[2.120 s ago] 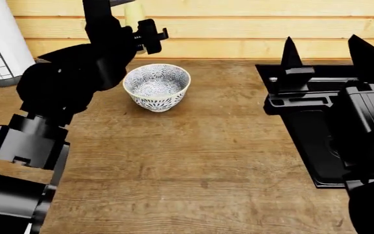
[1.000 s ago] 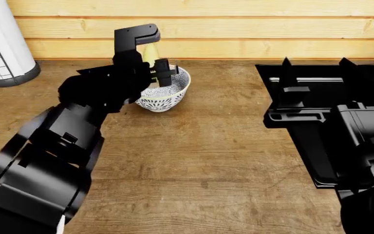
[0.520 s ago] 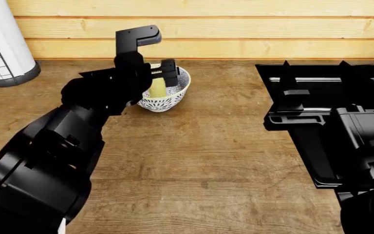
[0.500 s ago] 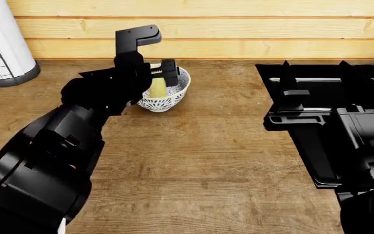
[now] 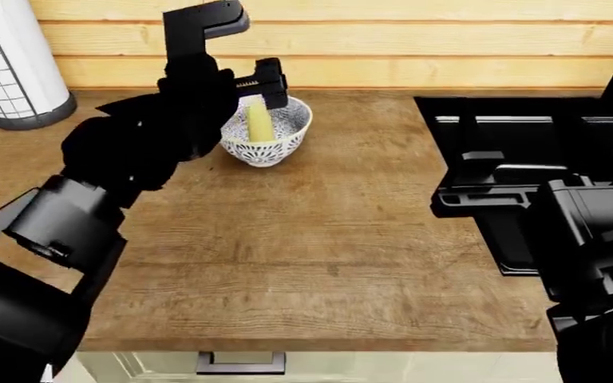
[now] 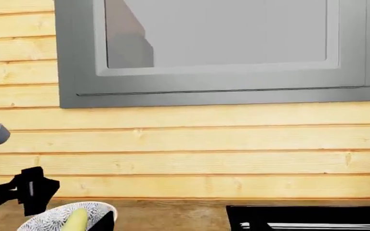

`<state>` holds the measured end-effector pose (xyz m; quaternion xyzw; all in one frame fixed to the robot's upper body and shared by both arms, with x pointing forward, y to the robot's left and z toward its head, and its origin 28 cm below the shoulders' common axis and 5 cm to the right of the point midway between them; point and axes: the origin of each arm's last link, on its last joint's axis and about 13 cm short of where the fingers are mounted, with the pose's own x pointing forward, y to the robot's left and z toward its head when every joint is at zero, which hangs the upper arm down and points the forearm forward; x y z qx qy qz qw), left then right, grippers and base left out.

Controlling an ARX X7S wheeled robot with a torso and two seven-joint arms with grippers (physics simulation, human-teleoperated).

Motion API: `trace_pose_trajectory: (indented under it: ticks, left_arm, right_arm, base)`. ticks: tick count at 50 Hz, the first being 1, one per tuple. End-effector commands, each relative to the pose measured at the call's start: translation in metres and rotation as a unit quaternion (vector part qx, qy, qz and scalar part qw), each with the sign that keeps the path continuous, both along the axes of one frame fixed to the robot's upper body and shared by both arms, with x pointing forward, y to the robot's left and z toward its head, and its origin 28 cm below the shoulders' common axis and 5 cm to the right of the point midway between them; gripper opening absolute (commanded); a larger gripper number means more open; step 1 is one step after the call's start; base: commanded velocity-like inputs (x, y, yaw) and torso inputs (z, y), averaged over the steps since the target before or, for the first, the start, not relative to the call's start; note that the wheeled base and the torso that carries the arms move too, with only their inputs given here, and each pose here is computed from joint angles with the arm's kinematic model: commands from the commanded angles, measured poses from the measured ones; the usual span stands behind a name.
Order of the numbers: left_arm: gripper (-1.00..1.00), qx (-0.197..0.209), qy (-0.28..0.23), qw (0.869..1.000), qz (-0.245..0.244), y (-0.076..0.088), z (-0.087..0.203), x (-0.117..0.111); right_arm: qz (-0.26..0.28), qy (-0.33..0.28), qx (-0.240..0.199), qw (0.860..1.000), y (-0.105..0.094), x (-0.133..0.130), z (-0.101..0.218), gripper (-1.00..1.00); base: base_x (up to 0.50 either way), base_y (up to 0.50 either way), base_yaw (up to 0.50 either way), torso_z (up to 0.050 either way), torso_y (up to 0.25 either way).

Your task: Pick the pears and eggplants from the sink and place them in one bowl. Place the corn in the other bowl. Then turn off the sink faucet.

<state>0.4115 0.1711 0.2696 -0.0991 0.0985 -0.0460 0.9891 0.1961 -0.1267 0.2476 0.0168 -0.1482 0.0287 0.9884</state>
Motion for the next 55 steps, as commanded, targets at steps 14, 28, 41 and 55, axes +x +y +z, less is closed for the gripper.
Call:
trace_pose_trajectory:
  ticks: [14,28,41,55]
  left_arm:
    - [1.0,-0.102,-0.158,0.979,-0.083,0.028,-0.038,-0.108]
    - [1.0,0.031,-0.255,0.966,0.003,0.037,-0.083,-0.195]
    - [1.0,0.06,-0.282,0.957,0.015,0.037,-0.084,-0.2]
    - [1.0,0.077,-0.283,0.956,0.024,0.038,-0.082,-0.201]
  right_arm:
    - [-0.001,-0.009,-0.018,1.0,0.006,-0.008,-0.008,1.0]
    - [-0.009,-0.037,-0.034,0.999,0.016,-0.022,-0.03,1.0]
    - [0.008,-0.049,-0.031,0.998,0.021,-0.019,-0.035,1.0]
    - [0.014,-0.054,-0.028,0.998,0.021,-0.021,-0.034,1.0]
  base:
    - [-0.5,0.0,0.0,0.0,0.0]
    - [-0.5,0.0,0.0,0.0,0.0]
    - [-0.14,-0.17,0.0,0.0,0.0]
    - [0.0,-0.5,0.0,0.0,0.0]
